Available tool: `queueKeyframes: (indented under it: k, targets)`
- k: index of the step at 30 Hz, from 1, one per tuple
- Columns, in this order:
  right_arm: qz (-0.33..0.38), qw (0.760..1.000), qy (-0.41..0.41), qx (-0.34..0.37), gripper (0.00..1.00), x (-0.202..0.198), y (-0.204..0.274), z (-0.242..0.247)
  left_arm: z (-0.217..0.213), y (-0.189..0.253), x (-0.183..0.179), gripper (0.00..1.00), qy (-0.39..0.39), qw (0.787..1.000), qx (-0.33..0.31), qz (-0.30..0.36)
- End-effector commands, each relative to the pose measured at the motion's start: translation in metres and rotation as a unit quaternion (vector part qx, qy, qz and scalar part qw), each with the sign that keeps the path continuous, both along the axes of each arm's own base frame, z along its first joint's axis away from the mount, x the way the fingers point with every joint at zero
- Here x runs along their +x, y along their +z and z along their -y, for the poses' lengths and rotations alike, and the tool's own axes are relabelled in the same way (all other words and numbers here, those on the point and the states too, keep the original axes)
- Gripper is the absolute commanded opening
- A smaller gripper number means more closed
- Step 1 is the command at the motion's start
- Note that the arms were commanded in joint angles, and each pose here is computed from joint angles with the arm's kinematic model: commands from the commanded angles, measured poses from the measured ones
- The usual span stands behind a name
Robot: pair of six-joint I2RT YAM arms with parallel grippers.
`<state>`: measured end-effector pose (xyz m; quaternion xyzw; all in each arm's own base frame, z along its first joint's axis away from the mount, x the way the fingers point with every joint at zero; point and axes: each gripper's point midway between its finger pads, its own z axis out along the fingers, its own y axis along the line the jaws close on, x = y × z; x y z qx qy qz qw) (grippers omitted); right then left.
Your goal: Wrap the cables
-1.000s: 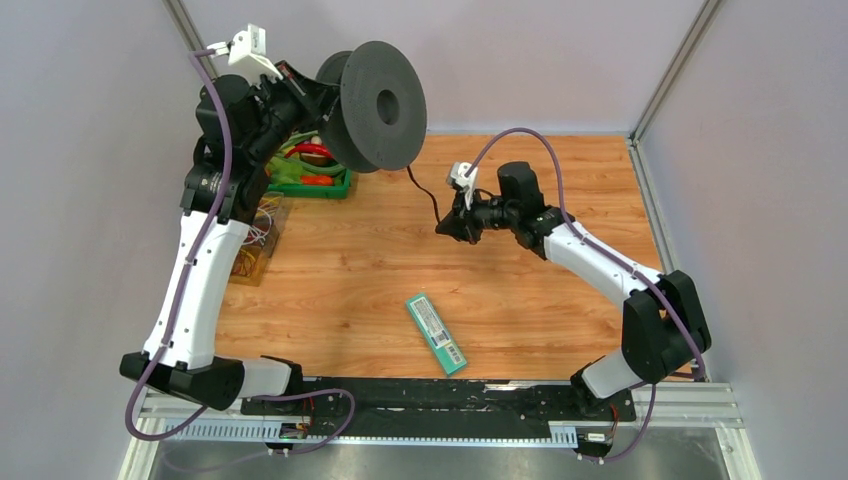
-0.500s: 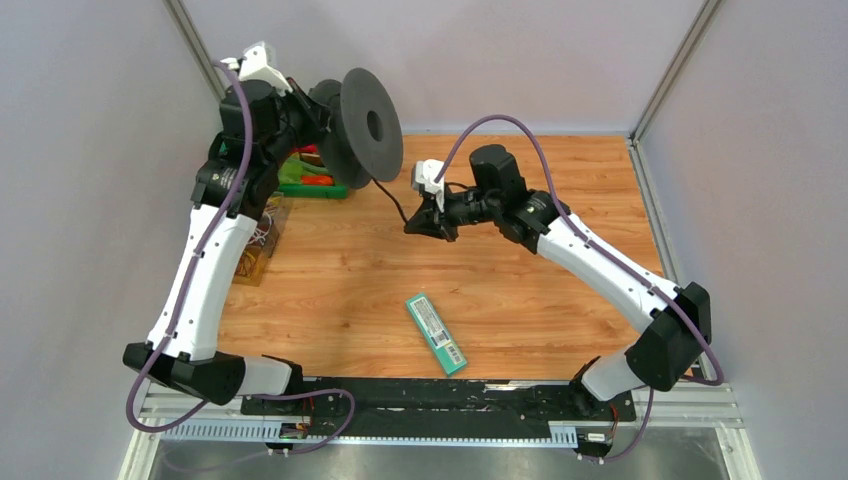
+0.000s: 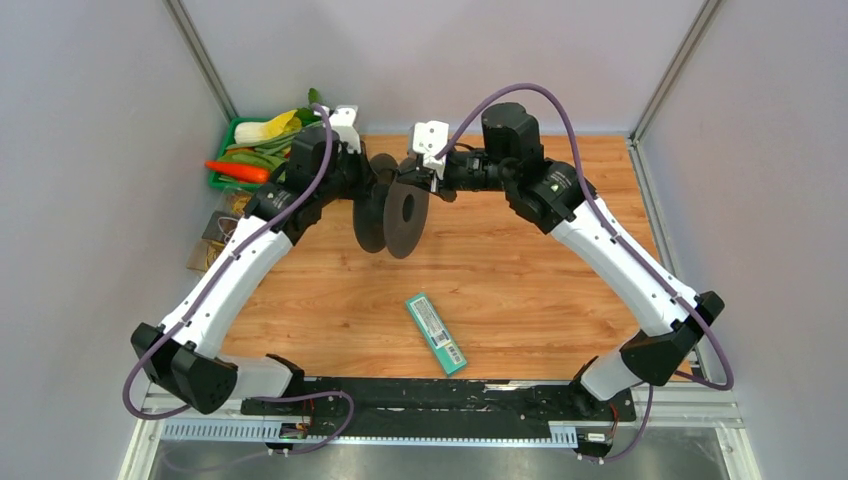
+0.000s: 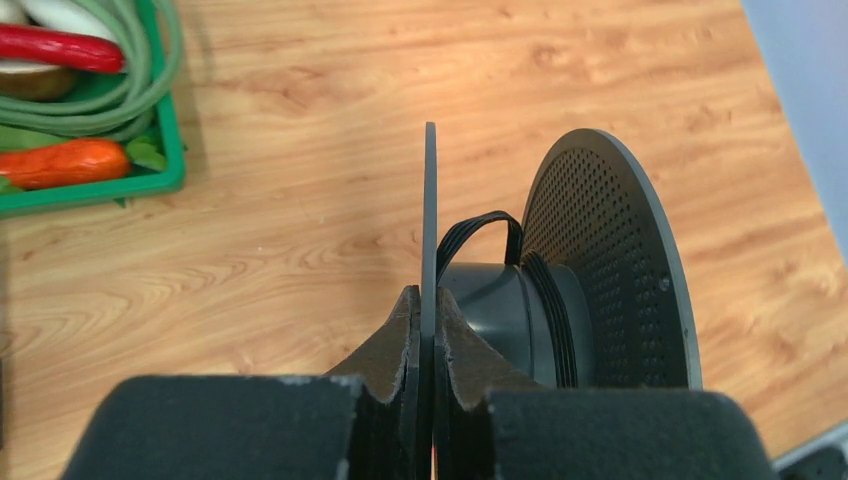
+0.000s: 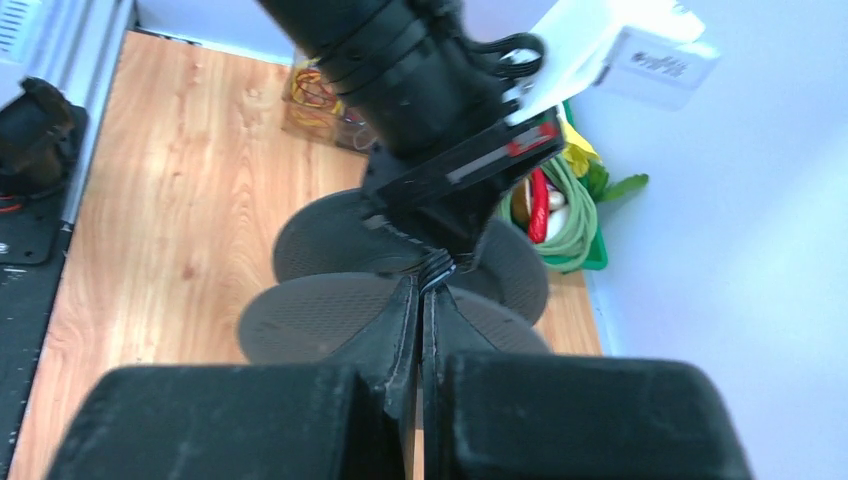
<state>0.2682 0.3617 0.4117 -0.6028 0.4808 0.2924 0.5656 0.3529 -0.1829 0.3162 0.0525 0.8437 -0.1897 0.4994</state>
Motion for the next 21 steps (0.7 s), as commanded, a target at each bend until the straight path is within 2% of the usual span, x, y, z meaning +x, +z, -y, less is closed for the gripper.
queueKeyframes:
  k: [1, 4, 9, 14, 17, 21]
  targets:
    - [0.06, 0.997, -0.05, 0.007, 0.0, 0.024, 0.025, 0.009, 0.018, 0.049, -0.019, 0.0, -0.087, 0.99, -0.007, 0.111]
    - [0.062, 0.995, -0.073, 0.022, 0.0, 0.037, 0.035, 0.015, 0.015, 0.043, -0.023, 0.0, -0.091, 0.988, 0.006, 0.121]
    - [0.063, 0.993, -0.078, 0.057, 0.0, 0.04, 0.058, 0.025, 0.011, 0.02, -0.023, 0.0, -0.093, 0.991, 0.04, 0.088]
    - [0.061, 0.993, -0.086, 0.059, 0.0, 0.045, 0.052, 0.029, 0.012, 0.021, -0.022, 0.0, -0.114, 0.985, 0.057, 0.121]
    - [0.047, 0.993, -0.098, 0.049, 0.0, 0.059, 0.036, 0.037, 0.021, 0.027, -0.033, 0.0, -0.171, 0.969, 0.07, 0.166]
    - [0.016, 0.995, -0.097, 0.032, 0.0, 0.073, 0.011, 0.059, 0.029, 0.035, -0.056, 0.0, -0.264, 0.921, 0.115, 0.261]
